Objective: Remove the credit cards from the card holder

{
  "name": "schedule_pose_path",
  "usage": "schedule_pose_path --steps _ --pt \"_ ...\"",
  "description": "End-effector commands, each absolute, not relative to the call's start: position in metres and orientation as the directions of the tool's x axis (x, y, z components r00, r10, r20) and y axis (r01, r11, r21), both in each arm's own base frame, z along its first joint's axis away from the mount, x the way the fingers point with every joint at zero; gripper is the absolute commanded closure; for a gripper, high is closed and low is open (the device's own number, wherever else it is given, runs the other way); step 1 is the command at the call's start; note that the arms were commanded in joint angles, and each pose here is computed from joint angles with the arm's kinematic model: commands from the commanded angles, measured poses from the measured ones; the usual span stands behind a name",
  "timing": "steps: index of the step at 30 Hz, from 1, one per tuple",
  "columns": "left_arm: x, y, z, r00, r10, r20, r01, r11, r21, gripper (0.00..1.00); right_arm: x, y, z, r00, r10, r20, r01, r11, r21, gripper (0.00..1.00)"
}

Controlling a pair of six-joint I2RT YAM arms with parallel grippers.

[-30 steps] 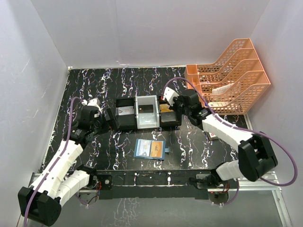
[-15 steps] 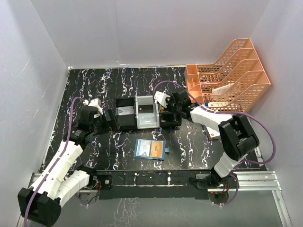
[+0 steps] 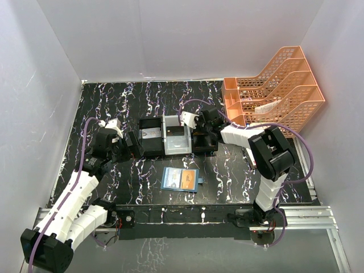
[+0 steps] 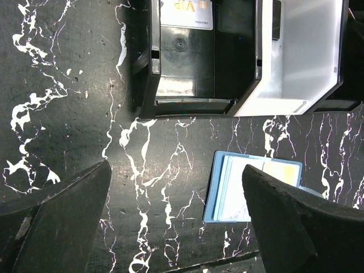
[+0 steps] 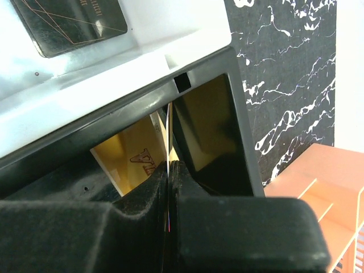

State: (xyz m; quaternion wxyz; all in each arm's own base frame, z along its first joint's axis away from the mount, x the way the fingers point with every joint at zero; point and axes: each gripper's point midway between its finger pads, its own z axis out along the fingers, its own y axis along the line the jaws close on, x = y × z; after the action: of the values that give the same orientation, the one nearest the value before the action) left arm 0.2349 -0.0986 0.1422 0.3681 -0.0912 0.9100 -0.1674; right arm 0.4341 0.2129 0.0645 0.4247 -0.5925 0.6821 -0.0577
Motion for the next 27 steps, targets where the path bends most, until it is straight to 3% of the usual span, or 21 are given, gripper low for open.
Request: schedule_pose_path --steps 1,9,20,27 --pt "0.230 -0.096 0.137 -0.730 -0.281 -0.623 -0.051 0.931 -0.361 0.01 0.452 0.215 0.080 0.129 -0.854 -0.504 -0.698 0.283 -0.658 1.00" --pt "0.230 -0.097 0.135 -0.738 -0.279 -0.614 -0.052 0.931 -0.360 0.01 0.440 0.213 0.065 0.141 -0.866 -0.481 -0.735 0.233 -0.636 0.88" --pt "0.230 -0.100 0.135 -0.741 -0.272 -0.614 -0.037 0.930 -0.367 0.01 0.435 0.215 0.072 0.135 -0.854 -0.503 -0.748 0.246 -0.617 0.60" --pt "0.229 -0.102 0.135 -0.745 -0.266 -0.612 -0.023 0.927 -0.375 0.01 0.435 0.213 0.079 0.130 -0.852 -0.507 -0.745 0.254 -0.617 0.56"
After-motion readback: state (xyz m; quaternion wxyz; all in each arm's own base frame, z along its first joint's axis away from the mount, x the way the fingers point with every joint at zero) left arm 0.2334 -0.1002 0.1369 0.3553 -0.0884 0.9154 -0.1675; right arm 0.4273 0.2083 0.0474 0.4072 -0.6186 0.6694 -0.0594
